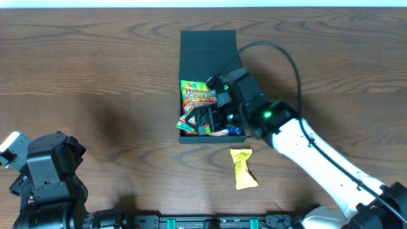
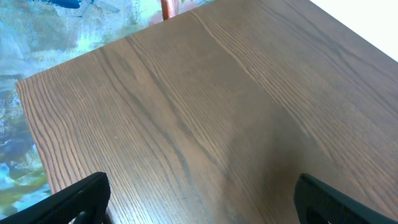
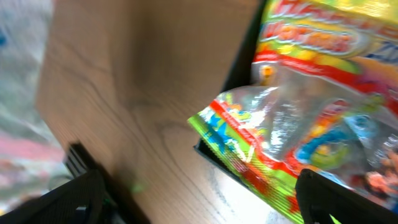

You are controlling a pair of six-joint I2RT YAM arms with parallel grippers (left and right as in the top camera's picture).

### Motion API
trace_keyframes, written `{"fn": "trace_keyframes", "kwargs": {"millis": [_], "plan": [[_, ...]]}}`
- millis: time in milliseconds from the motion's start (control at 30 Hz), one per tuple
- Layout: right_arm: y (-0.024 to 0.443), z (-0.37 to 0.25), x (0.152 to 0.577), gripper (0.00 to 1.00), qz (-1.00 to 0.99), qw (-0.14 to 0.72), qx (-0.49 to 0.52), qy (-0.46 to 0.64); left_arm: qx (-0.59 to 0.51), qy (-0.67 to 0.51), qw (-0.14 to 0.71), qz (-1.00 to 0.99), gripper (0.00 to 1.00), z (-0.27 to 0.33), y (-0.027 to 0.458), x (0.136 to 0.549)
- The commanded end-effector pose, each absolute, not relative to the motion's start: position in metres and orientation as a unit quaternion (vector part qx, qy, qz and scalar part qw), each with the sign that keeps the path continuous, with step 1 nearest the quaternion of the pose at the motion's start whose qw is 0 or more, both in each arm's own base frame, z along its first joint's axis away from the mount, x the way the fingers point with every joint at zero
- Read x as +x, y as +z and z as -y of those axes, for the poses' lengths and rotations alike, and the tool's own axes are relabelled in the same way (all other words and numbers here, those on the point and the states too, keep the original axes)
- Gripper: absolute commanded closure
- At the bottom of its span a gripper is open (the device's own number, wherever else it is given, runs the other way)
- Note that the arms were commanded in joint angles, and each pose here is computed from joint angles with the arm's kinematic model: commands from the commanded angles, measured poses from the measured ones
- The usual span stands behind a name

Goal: Pack container

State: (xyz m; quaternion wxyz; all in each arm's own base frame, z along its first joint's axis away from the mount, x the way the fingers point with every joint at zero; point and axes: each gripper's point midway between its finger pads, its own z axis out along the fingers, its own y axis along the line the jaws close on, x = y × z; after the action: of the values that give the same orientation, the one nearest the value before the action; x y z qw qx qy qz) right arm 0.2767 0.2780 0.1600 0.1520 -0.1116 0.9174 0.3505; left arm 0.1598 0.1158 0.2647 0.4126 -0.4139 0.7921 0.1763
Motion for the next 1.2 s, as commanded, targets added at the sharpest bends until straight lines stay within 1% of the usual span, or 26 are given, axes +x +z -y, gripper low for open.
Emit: {"fn": "trace_keyframes", "kwargs": {"millis": [0, 67, 100, 133, 167, 233, 300, 333, 367, 400, 433, 567, 767, 800, 1000, 1100, 1133, 1167], "plan": [[0.166, -0.27, 0.268, 0.11, -0.921, 0.078, -0.002, 0.38, -0.423, 0.179, 0.417, -0.784, 0.05, -0.118, 0.269, 0.158], [0.151, -0.25, 0.252, 0.12, -0.938, 0.02, 0.083, 0.335, -0.423, 0.179, 0.417, -0.784, 0.05, -0.118, 0.269, 0.158], [0.146, -0.243, 0.249, 0.05, -0.944, 0.016, 0.099, 0.316, -0.423, 0.179, 0.417, -0.784, 0.05, -0.118, 0.269, 0.158], [0.147, -0.243, 0.249, 0.04, -0.943, 0.018, 0.099, 0.316, -0.423, 0.179, 0.417, -0.784, 0.05, -0.118, 0.269, 0.158], [0.147, -0.242, 0.25, 0.09, -0.943, 0.018, 0.102, 0.315, -0.423, 0.179, 0.417, -0.784, 0.05, -0.118, 0.269, 0.158], [0.144, -0.238, 0.252, 0.16, -0.945, 0.022, 0.117, 0.303, -0.423, 0.179, 0.417, -0.784, 0.05, -0.118, 0.269, 0.158], [0.137, -0.229, 0.261, 0.23, -0.952, 0.045, 0.128, 0.276, -0.423, 0.179, 0.417, -0.784, 0.05, -0.118, 0.269, 0.158], [0.133, -0.225, 0.265, 0.31, -0.955, 0.055, 0.133, 0.261, -0.423, 0.179, 0.417, -0.784, 0.05, -0.118, 0.269, 0.158], [0.131, -0.223, 0.267, 0.35, -0.956, 0.058, 0.136, 0.255, -0.423, 0.179, 0.417, -0.784, 0.05, -0.118, 0.269, 0.158], [0.13, -0.223, 0.267, 0.34, -0.956, 0.058, 0.136, 0.253, -0.423, 0.179, 0.417, -0.784, 0.05, -0.118, 0.269, 0.158], [0.128, -0.223, 0.267, 0.31, -0.956, 0.057, 0.137, 0.252, -0.423, 0.179, 0.417, -0.784, 0.05, -0.118, 0.269, 0.158], [0.121, -0.22, 0.269, 0.31, -0.958, 0.056, 0.146, 0.238, -0.423, 0.179, 0.417, -0.784, 0.05, -0.118, 0.269, 0.158], [0.106, -0.223, 0.276, 0.34, -0.962, 0.057, 0.143, 0.224, -0.423, 0.179, 0.417, -0.784, 0.05, -0.118, 0.269, 0.158], [0.104, -0.225, 0.275, 0.35, -0.963, 0.057, 0.14, 0.225, -0.423, 0.179, 0.417, -0.784, 0.05, -0.118, 0.269, 0.158], [0.087, -0.227, 0.273, 0.55, -0.965, 0.045, 0.14, 0.217, -0.423, 0.179, 0.417, -0.784, 0.05, -0.118, 0.269, 0.158], [0.076, -0.229, 0.27, 0.55, -0.964, 0.035, 0.139, 0.222, -0.423, 0.179, 0.417, -0.784, 0.05, -0.118, 0.269, 0.158], [0.073, -0.228, 0.269, 0.56, -0.964, 0.036, 0.139, 0.223, -0.423, 0.179, 0.417, -0.784, 0.05, -0.118, 0.269, 0.158], [0.07, -0.228, 0.268, 0.6, -0.965, 0.035, 0.139, 0.222, -0.423, 0.179, 0.417, -0.784, 0.05, -0.118, 0.269, 0.158]]}}
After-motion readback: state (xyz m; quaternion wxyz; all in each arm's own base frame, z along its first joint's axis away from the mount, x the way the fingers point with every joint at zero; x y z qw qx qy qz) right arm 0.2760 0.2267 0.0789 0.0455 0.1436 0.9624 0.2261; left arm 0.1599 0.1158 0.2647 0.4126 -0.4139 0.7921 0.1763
